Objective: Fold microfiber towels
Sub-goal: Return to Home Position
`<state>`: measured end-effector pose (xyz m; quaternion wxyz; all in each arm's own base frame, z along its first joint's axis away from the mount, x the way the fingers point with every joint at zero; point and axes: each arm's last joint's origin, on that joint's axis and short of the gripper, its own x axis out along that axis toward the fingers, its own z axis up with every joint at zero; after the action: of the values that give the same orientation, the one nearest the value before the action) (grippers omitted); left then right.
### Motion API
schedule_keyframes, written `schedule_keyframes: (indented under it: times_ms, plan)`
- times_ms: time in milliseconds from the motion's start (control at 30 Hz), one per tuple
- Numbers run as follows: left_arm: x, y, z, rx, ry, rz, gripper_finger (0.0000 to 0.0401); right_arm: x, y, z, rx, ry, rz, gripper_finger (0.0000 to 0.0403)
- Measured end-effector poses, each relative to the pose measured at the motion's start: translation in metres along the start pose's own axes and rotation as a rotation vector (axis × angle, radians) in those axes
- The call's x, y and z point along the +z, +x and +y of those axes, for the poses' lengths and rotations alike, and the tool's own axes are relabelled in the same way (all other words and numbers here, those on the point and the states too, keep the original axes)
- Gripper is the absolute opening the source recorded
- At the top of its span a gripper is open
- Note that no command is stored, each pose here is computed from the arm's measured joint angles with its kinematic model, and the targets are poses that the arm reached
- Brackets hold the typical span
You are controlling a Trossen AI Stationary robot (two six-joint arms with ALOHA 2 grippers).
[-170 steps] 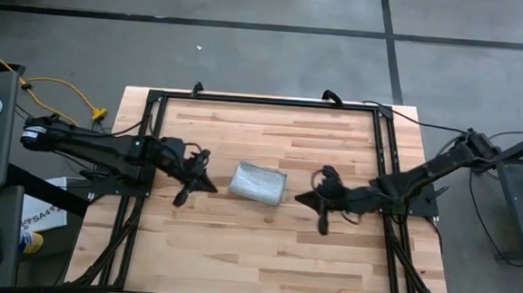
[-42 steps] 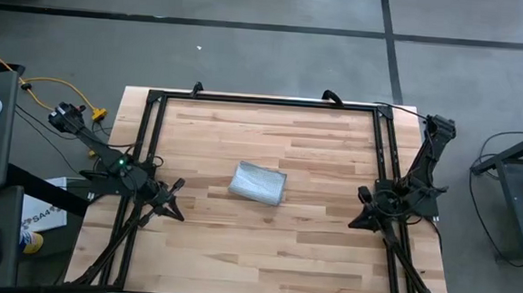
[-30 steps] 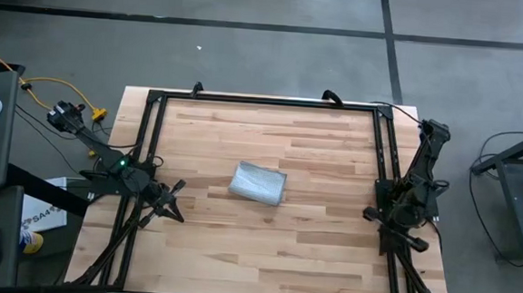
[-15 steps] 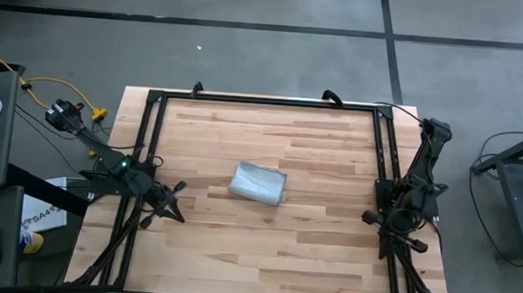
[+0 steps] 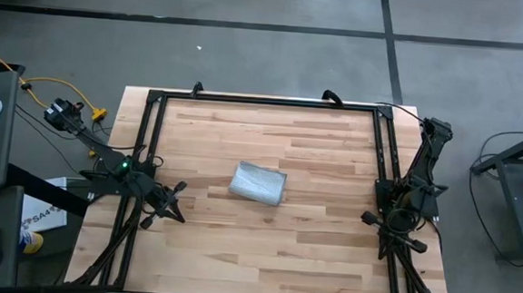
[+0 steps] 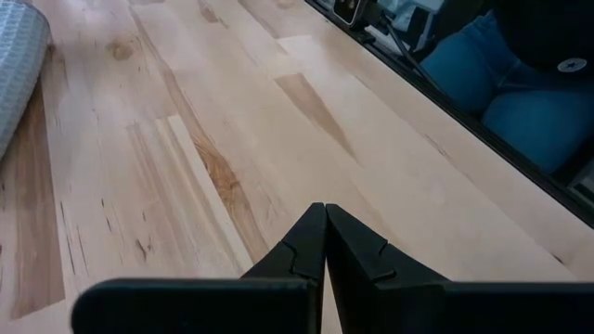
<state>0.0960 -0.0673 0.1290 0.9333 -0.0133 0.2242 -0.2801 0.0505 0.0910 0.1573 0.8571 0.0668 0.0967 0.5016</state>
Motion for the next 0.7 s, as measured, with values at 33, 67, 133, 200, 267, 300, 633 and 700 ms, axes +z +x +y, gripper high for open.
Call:
schedule_keyframes:
  times_ms: [33, 67, 133, 200, 267, 300, 633, 700]
  plan:
    - [0.0, 0.0, 0.0, 0.0, 0.0, 0.0, 0.001, 0.0, 0.0, 0.0, 0.0, 0.0, 0.0, 0.0002]
    - [0.0001, 0.0, 0.0, 0.0, 0.0, 0.0, 0.001, 0.0, 0.0, 0.0, 0.0, 0.0, 0.0, 0.0002]
    - [0.0003, -0.0002, 0.0, 0.001, 0.001, 0.007, 0.001, 0.0001, 0.0, -0.0001, -0.003, 0.002, -0.001, 0.0002]
    - [0.0014, -0.0005, -0.0002, 0.002, 0.001, 0.006, 0.001, 0.0001, 0.0, -0.0001, -0.003, 0.001, -0.001, 0.0002]
    - [0.0015, -0.0005, -0.0002, 0.001, 0.0, 0.006, 0.001, 0.0002, 0.0, -0.0001, -0.002, 0.001, -0.002, 0.0002]
    - [0.0015, -0.0005, -0.0002, 0.001, 0.0, 0.006, 0.001, 0.0003, 0.0, 0.0, -0.002, 0.001, -0.003, 0.0002]
    - [0.0015, -0.0005, -0.0002, 0.002, 0.0, 0.006, 0.001, 0.0005, 0.0, 0.0, -0.002, 0.0, -0.006, 0.0002]
    - [0.0015, -0.0005, -0.0002, 0.002, 0.0, 0.006, 0.001, 0.0005, 0.0, 0.0, -0.002, 0.0, -0.005, 0.0002]
